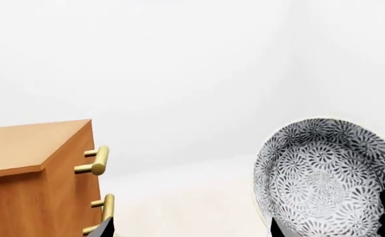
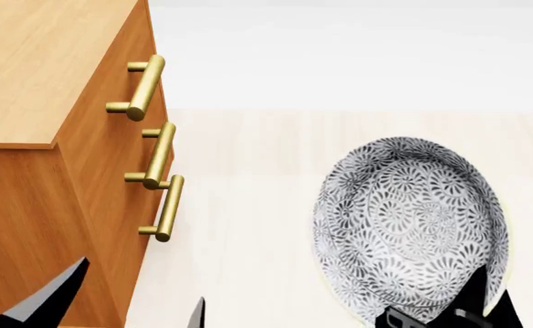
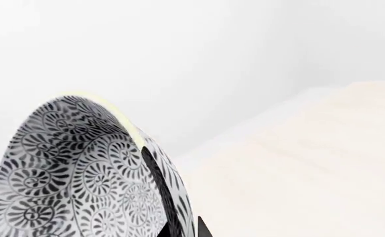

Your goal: Put the bowl on top of the cabinet.

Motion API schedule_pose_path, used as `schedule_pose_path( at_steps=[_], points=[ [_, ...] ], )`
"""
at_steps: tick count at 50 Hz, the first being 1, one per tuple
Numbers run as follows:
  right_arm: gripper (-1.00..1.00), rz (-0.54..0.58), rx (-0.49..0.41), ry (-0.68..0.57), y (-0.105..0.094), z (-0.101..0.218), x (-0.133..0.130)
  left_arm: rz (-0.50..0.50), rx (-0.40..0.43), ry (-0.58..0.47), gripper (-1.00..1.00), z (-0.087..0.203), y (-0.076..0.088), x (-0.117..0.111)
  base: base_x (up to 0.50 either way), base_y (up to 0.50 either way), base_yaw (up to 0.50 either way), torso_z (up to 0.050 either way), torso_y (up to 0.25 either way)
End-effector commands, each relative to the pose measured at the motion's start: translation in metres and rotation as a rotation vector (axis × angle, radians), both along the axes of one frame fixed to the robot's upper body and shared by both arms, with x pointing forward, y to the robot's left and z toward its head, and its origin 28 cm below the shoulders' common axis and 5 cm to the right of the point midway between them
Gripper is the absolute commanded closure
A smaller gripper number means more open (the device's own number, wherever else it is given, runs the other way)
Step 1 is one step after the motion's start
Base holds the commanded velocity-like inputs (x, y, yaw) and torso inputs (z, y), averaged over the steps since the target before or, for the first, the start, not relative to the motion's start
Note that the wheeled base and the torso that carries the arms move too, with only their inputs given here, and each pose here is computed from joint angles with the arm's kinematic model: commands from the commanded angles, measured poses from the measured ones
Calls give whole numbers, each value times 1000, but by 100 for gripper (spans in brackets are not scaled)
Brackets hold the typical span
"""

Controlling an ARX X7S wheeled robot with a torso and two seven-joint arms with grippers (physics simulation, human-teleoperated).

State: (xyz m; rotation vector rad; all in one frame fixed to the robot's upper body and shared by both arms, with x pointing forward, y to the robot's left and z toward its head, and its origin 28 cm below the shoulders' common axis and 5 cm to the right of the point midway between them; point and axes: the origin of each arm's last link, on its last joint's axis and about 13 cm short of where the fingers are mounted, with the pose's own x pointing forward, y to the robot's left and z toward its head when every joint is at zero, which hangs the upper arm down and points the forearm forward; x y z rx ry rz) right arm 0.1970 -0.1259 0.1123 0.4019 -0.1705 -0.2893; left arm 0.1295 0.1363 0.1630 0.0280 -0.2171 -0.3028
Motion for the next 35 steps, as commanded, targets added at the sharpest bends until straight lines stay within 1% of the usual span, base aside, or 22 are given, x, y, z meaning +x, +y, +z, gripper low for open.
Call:
schedule_pose_path(
  at_steps=[1,4,7,8,10,19,21,23,24,35],
  points=[
    [100,49,-90,-56,13,14,-4,-21,107,-27,-100,25,-8,-4,0,0,0,0,0],
    [100,66,-116,-80,17,18,-11,-34,114,-14,-100,28,-9,0,0,0,0,0,0],
    [100,66,-116,-80,17,18,-11,-34,114,-14,-100,28,-9,0,0,0,0,0,0],
    [100,69,-145,-104,20,22,-15,-69,104,18,-100,31,-12,4,0,0,0,0,0],
    [100,69,-152,-109,21,23,-13,-77,115,22,-100,33,-15,5,0,0,0,0,0],
    [100,53,-164,-121,14,27,-12,-80,119,12,-100,38,-16,4,0,0,0,0,1],
    [100,48,-175,-136,13,33,-13,-82,117,12,-100,39,-16,4,0,0,0,0,0],
    [100,48,-175,-136,13,33,-13,-82,117,12,-100,39,-16,4,0,0,0,0,0],
    [100,44,-184,-153,13,38,-17,-84,119,5,-100,42,-17,2,0,0,0,0,0],
    [100,46,-196,-167,13,42,-22,-80,135,-13,-100,51,-19,-2,0,0,0,0,0]
  ],
)
